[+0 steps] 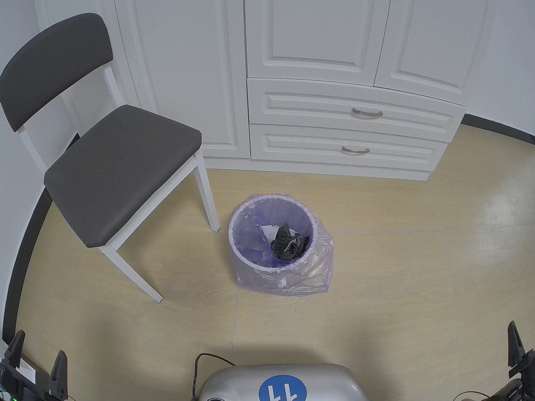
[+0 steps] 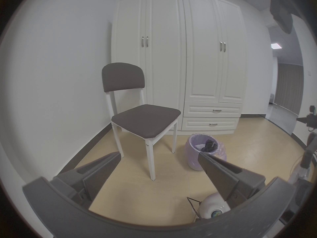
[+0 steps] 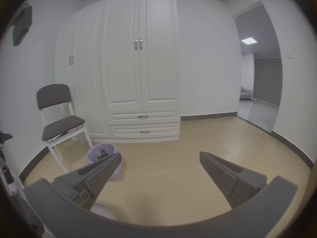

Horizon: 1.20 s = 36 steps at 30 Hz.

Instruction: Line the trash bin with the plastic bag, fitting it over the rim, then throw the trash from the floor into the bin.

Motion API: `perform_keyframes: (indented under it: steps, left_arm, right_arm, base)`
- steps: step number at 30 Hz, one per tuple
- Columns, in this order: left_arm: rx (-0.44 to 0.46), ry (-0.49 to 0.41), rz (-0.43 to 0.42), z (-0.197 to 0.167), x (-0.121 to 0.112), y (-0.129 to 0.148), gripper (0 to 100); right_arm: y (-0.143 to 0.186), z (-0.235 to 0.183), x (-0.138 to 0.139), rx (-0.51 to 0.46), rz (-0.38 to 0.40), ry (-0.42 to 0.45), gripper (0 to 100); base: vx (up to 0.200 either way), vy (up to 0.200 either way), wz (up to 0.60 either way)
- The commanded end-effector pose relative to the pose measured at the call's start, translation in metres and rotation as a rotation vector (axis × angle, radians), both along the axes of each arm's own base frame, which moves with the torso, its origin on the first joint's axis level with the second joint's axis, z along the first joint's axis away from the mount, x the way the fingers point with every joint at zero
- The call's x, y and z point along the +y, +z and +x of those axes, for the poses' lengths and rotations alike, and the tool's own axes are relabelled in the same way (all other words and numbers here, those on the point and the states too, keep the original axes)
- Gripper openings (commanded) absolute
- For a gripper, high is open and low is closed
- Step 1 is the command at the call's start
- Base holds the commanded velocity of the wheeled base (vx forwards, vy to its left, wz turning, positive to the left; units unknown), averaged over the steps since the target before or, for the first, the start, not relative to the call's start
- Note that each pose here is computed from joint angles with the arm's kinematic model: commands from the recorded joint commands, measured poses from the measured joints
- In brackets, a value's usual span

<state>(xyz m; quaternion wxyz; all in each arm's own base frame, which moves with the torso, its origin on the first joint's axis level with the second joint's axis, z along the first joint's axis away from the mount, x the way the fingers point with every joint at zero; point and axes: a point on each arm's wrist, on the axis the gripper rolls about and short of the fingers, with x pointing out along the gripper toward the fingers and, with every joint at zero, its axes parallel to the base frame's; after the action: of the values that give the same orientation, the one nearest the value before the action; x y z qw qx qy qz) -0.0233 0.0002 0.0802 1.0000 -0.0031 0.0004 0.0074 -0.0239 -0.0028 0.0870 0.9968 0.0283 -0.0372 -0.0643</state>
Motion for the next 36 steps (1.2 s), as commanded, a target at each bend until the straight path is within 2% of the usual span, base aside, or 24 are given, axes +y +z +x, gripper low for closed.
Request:
perform_keyframes:
  steps: [1,4,6,8,10,13,18,21,23,26,36]
  left_arm:
    - [0.003,-0.055,0.06,0.0005,-0.0011,-0.0052,100]
    - [0.002,-0.052,0.035,0.0004,-0.001,-0.0048,100]
    - [0.002,-0.044,0.017,0.0004,-0.0008,-0.0048,100]
    - [0.004,-0.035,0.009,0.0005,-0.0006,-0.0052,100]
    - [0.004,-0.029,0.014,0.0005,-0.0005,-0.0052,100]
    - [0.004,-0.03,0.018,0.0005,-0.0005,-0.0052,100]
    - [0.004,-0.032,0.02,0.0005,-0.0005,-0.0052,100]
    - [0.004,-0.032,0.018,0.0005,-0.0005,-0.0052,100]
    - [0.002,-0.033,0.017,0.0004,-0.0006,-0.0048,100]
    - [0.002,-0.033,0.017,0.0004,-0.0006,-0.0048,100]
    - [0.001,-0.033,0.009,0.0004,-0.0006,-0.0046,100]
  right_arm:
    - [-0.0049,0.0006,0.0043,0.012,-0.034,0.192,100]
    - [-0.0048,0.0004,0.0046,0.017,-0.058,0.203,100]
    - [-0.0059,0.0009,0.0033,0.022,-0.129,0.144,100]
    - [-0.0037,0.0007,0.0021,0.007,-0.16,0.09,100]
    - [-0.0037,0.0007,0.0017,0.007,-0.145,0.068,100]
    - [-0.0043,0.0008,0.0017,0.006,-0.07,0.075,100]
    - [-0.0045,0.0008,0.0022,0.004,-0.033,0.101,100]
    - [-0.0043,0.0008,0.0023,0.002,-0.032,0.106,100]
    - [-0.0128,0.0003,0.0026,0.106,-0.047,0.121,100]
    - [-0.0114,0.0011,0.0026,0.078,-0.053,0.118,100]
    - [-0.0114,0.0011,0.0026,0.073,-0.05,0.118,100]
  base:
    - [0.0,0.0,0.0]
    - [0.0,0.0,0.0]
    - [0.0,0.0,0.0]
    - [0.0,0.0,0.0]
    - [0.0,0.0,0.0]
    - [0.0,0.0,0.0]
    - [0.0,0.0,0.0]
    - [0.0,0.0,0.0]
    - [0.0,0.0,0.0]
    - [0.0,0.0,0.0]
    - [0.0,0.0,0.0]
